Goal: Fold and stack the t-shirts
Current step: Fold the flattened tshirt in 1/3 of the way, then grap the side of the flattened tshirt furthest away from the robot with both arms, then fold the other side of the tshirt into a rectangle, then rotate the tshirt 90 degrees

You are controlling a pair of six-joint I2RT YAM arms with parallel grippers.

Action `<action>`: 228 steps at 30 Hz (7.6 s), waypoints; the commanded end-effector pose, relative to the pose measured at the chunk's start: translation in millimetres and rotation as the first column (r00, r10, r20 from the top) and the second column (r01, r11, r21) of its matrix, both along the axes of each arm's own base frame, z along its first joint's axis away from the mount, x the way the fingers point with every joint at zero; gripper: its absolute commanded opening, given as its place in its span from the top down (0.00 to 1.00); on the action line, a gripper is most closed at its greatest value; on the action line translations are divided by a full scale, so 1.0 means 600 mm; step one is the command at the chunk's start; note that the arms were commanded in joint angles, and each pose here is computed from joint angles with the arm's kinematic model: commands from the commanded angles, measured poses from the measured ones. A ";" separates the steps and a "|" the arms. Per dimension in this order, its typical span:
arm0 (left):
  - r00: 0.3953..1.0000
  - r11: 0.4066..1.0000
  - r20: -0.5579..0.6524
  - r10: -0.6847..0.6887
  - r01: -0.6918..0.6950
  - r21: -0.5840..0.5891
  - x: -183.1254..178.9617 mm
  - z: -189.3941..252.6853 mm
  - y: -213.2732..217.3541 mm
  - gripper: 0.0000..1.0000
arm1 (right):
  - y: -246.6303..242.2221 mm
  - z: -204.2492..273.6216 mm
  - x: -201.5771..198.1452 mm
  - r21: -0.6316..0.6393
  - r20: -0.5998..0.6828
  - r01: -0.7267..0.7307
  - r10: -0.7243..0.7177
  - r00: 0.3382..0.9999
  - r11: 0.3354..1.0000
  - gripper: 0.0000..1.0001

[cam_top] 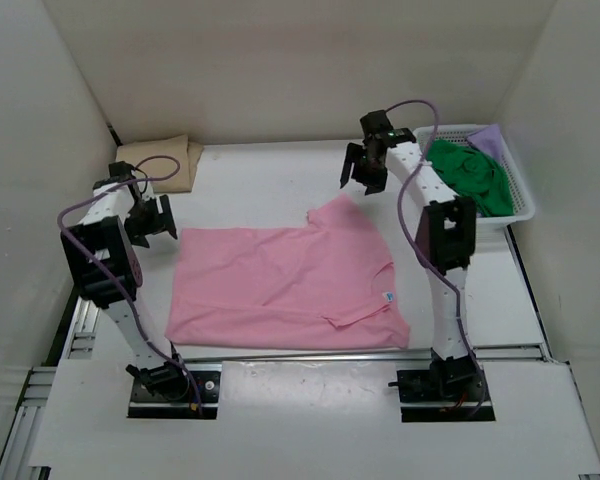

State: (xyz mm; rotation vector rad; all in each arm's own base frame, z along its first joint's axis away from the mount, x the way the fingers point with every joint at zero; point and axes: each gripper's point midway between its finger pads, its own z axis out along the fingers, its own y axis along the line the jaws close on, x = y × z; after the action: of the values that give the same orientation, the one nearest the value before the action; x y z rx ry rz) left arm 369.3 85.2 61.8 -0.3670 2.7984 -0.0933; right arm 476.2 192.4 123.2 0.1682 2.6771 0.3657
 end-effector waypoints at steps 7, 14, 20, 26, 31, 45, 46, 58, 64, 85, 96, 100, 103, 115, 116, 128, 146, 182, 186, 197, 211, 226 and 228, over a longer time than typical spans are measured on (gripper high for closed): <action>0.994 0.993 0.079 -0.079 0.085 -0.081 0.109 -0.025 -0.037 0.06 | 0.023 -0.158 0.062 0.004 -0.093 0.147 -0.146 0.985 0.989 0.24; 0.995 0.983 0.042 -0.094 0.100 -0.154 0.112 -0.066 -0.054 0.05 | 0.060 -0.197 0.039 -0.036 -0.123 0.078 -0.082 0.989 0.996 0.46; 0.991 0.972 0.022 -0.132 0.134 -0.191 0.107 -0.083 -0.086 0.31 | 0.048 -0.196 0.034 -0.065 -0.114 0.090 -0.097 0.989 0.994 0.92; 0.990 0.966 -0.013 -0.137 0.131 -0.224 0.073 -0.082 -0.099 0.67 | 0.043 -0.158 0.004 -0.020 -0.117 0.069 -0.071 0.991 0.997 1.00; 0.994 0.982 0.006 -0.105 0.104 -0.160 0.067 -0.056 -0.071 0.29 | 0.049 -0.111 -0.007 0.009 -0.057 0.038 -0.037 0.998 0.999 1.00; 0.993 0.978 -0.024 -0.116 0.110 -0.179 0.051 -0.067 -0.084 0.90 | 0.054 -0.095 -0.031 0.023 -0.062 0.011 -0.010 0.998 1.000 1.00; 0.993 0.978 -0.024 -0.116 0.110 -0.179 0.051 -0.067 -0.084 0.90 | 0.056 -0.093 -0.036 0.034 -0.068 0.005 -0.003 0.998 0.999 1.00; 0.991 0.994 0.079 -0.109 0.107 0.033 -0.005 0.045 -0.069 0.90 | 0.012 -0.014 -0.227 0.100 -0.019 -0.019 0.020 1.000 0.995 1.00; 0.994 0.992 0.050 -0.099 0.095 0.083 -0.090 0.046 -0.070 0.90 | -0.033 -0.016 -0.340 0.096 -0.015 0.000 0.001 1.000 0.995 1.00; 0.991 0.983 -0.068 -0.119 0.127 0.131 -0.196 -0.007 -0.083 0.88 | -0.076 -0.082 -0.422 0.044 -0.062 0.058 -0.055 0.997 0.997 1.00; 0.983 0.981 -0.136 -0.124 0.142 0.135 -0.243 -0.001 -0.087 0.49 | -0.064 -0.113 -0.444 0.051 -0.120 0.047 -0.040 0.992 0.998 1.00; 0.976 0.988 -0.158 -0.148 0.154 0.027 -0.268 0.042 -0.116 0.44 | -0.066 -0.118 -0.444 0.038 -0.125 0.051 -0.046 0.991 0.998 1.00; 0.977 0.987 -0.142 -0.157 0.159 0.001 -0.261 0.060 -0.124 0.44 | -0.067 -0.121 -0.445 0.038 -0.125 0.051 -0.046 0.991 0.998 1.00; 0.958 0.948 -0.252 -0.140 0.203 0.245 -0.219 -0.039 -0.070 0.44 | -0.080 -0.123 -0.450 0.007 -0.120 0.064 -0.062 0.991 0.998 1.00; 0.955 0.948 -0.262 -0.140 0.205 0.243 -0.220 -0.043 -0.070 0.44 | -0.081 -0.119 -0.452 0.010 -0.116 0.064 -0.062 0.991 0.998 1.00; 0.922 0.947 -0.357 -0.149 0.237 0.218 -0.238 -0.078 -0.074 0.44 | -0.093 -0.113 -0.487 0.000 -0.141 0.044 -0.043 0.989 0.999 1.00; 0.975 0.963 -0.124 -0.183 0.203 0.178 -0.149 0.041 -0.101 0.27 | -0.102 -0.043 -0.386 -0.091 0.009 0.171 -0.171 0.985 0.981 0.72; 0.978 0.990 -0.203 -0.044 0.071 0.125 -0.177 -0.009 -0.042 0.19 | 0.036 0.077 0.078 0.156 0.227 0.152 -0.186 0.956 0.976 0.71; 0.980 0.989 -0.194 -0.044 0.070 0.128 -0.175 -0.014 -0.042 0.19 | -0.029 0.046 -0.034 0.031 0.171 0.229 -0.231 0.958 0.973 0.71; 0.999 0.954 0.052 0.004 -0.019 0.299 -0.130 0.089 0.004 0.05 | -0.047 -0.085 -0.258 -0.058 -0.074 0.312 -0.316 0.946 0.948 0.45; 0.965 0.970 0.261 -0.010 -0.053 0.235 -0.133 0.121 -0.013 0.00 | -0.001 -0.169 -0.237 -0.090 -0.201 0.319 -0.331 0.922 0.943 0.54; 0.955 0.983 0.282 -0.093 0.043 0.177 -0.121 0.124 -0.063 0.00 | 0.031 -0.151 0.027 -0.004 -0.102 0.291 -0.290 0.952 0.957 0.54; 0.963 0.979 0.255 -0.089 0.038 0.200 -0.126 0.109 -0.058 0.00 | 0.077 -0.090 0.131 0.141 0.030 0.243 -0.249 0.968 0.960 0.52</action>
State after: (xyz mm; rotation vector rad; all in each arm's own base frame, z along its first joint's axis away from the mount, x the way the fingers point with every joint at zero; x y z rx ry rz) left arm 300.5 45.9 132.3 -0.1988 2.5145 0.0351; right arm 500.1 219.0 33.1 0.6503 2.6860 0.3241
